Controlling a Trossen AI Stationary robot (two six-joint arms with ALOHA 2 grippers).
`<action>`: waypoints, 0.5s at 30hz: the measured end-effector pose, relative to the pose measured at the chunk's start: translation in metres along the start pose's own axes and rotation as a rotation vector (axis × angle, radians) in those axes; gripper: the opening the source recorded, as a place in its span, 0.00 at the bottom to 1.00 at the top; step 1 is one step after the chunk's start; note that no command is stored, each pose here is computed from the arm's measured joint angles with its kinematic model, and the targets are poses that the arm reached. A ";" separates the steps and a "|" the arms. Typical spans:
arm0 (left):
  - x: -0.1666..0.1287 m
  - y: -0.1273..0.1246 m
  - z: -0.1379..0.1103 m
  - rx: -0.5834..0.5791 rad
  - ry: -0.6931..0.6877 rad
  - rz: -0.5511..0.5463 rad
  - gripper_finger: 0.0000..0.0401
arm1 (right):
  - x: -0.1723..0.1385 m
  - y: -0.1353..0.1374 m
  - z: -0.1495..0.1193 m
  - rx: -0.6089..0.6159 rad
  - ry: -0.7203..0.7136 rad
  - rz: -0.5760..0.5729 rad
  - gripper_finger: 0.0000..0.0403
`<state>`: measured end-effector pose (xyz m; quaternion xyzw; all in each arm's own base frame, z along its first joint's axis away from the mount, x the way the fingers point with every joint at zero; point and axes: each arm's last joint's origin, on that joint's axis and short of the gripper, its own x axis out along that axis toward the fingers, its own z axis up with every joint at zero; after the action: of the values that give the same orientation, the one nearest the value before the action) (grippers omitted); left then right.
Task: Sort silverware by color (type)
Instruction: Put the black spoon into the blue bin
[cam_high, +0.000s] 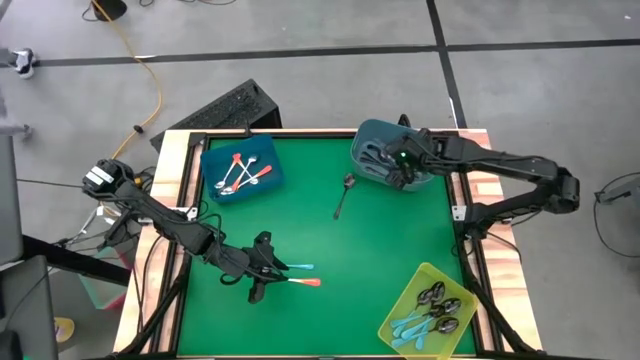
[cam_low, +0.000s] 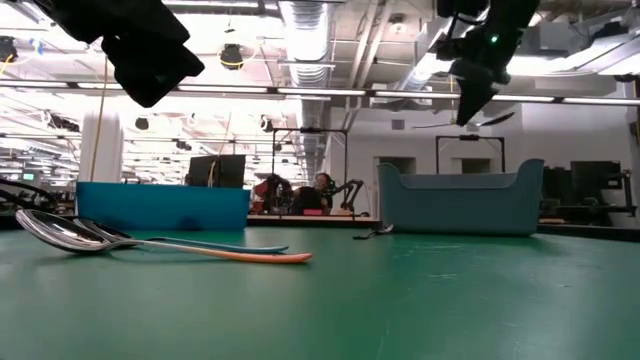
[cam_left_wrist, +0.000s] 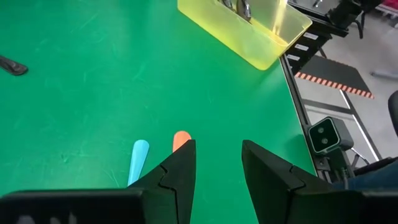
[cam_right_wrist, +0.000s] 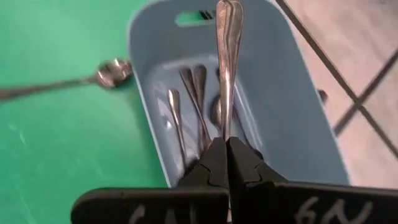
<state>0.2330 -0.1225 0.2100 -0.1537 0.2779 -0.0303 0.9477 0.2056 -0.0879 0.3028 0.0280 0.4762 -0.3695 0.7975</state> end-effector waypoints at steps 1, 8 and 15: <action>0.000 0.000 0.000 -0.001 0.001 0.000 0.28 | 0.003 0.001 0.001 0.009 -0.017 0.009 0.00; 0.000 -0.001 -0.001 0.002 0.005 -0.001 0.28 | 0.023 -0.001 -0.001 0.071 -0.076 0.018 0.00; -0.001 -0.001 -0.003 0.010 0.020 0.002 0.28 | 0.037 -0.009 -0.012 0.130 -0.145 0.051 0.00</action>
<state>0.2311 -0.1239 0.2084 -0.1486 0.2873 -0.0320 0.9457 0.2019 -0.1105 0.2701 0.0651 0.3911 -0.3802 0.8356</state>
